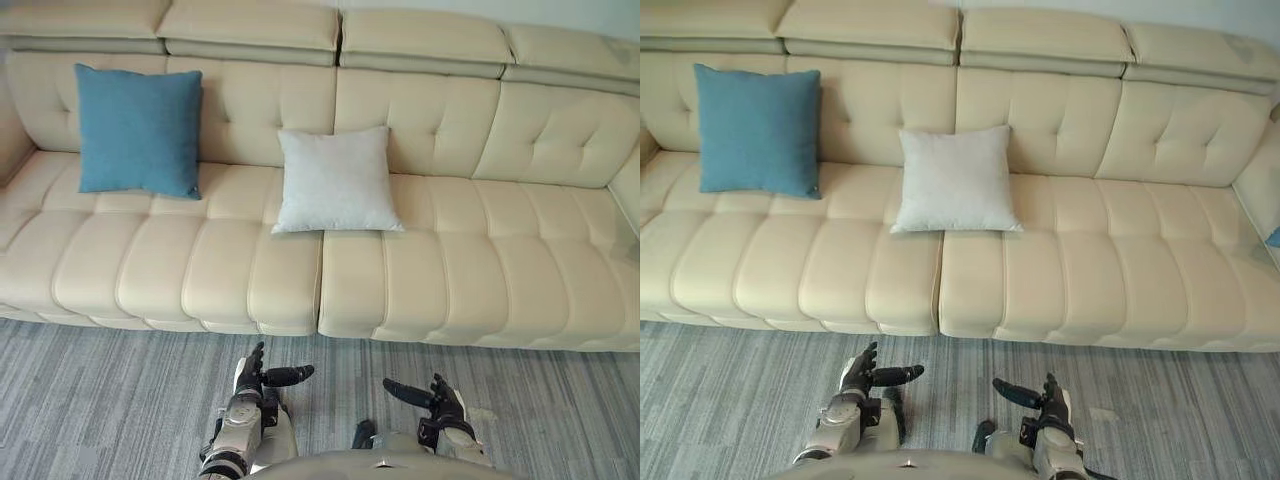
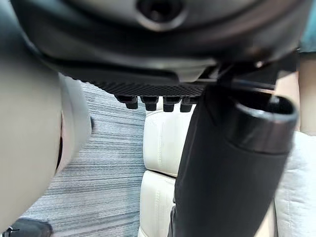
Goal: Pick up cushions and gather them together orderly.
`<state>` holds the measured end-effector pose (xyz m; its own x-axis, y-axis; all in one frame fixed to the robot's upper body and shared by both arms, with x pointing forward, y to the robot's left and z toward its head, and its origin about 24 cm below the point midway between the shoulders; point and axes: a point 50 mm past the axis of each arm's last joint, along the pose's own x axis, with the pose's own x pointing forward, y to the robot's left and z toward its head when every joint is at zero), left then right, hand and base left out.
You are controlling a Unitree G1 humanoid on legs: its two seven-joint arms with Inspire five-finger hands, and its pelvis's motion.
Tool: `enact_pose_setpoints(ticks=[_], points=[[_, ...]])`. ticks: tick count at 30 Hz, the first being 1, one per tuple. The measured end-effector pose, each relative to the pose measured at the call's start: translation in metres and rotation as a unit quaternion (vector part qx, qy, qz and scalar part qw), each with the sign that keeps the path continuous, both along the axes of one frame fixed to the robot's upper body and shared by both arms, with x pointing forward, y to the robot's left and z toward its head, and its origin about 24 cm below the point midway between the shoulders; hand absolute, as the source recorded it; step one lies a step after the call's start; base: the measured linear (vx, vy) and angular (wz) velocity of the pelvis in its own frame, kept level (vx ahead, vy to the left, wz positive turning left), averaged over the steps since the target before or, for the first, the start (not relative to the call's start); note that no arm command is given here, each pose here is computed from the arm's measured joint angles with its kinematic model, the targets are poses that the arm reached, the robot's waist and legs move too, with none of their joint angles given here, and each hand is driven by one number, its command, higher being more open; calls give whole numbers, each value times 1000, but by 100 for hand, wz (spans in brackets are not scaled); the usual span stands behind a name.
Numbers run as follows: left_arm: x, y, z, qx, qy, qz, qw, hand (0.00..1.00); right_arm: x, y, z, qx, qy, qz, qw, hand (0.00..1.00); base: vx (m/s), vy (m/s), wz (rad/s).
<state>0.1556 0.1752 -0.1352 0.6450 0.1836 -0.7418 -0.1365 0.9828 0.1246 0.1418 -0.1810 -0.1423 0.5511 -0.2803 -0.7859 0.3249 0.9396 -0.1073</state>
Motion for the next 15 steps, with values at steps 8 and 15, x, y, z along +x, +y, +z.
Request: enact_pose_setpoints(ticks=[8,15], points=[[1,-8,0,-4,-2,-9,1000,100,-17,-3,-5,-5,22,-4,1000,100,-159,97,9],[-12,2,-6,9,27,-8,1000,100,-29,9,-10,23,36,-22,999,100,-66,157,-17]])
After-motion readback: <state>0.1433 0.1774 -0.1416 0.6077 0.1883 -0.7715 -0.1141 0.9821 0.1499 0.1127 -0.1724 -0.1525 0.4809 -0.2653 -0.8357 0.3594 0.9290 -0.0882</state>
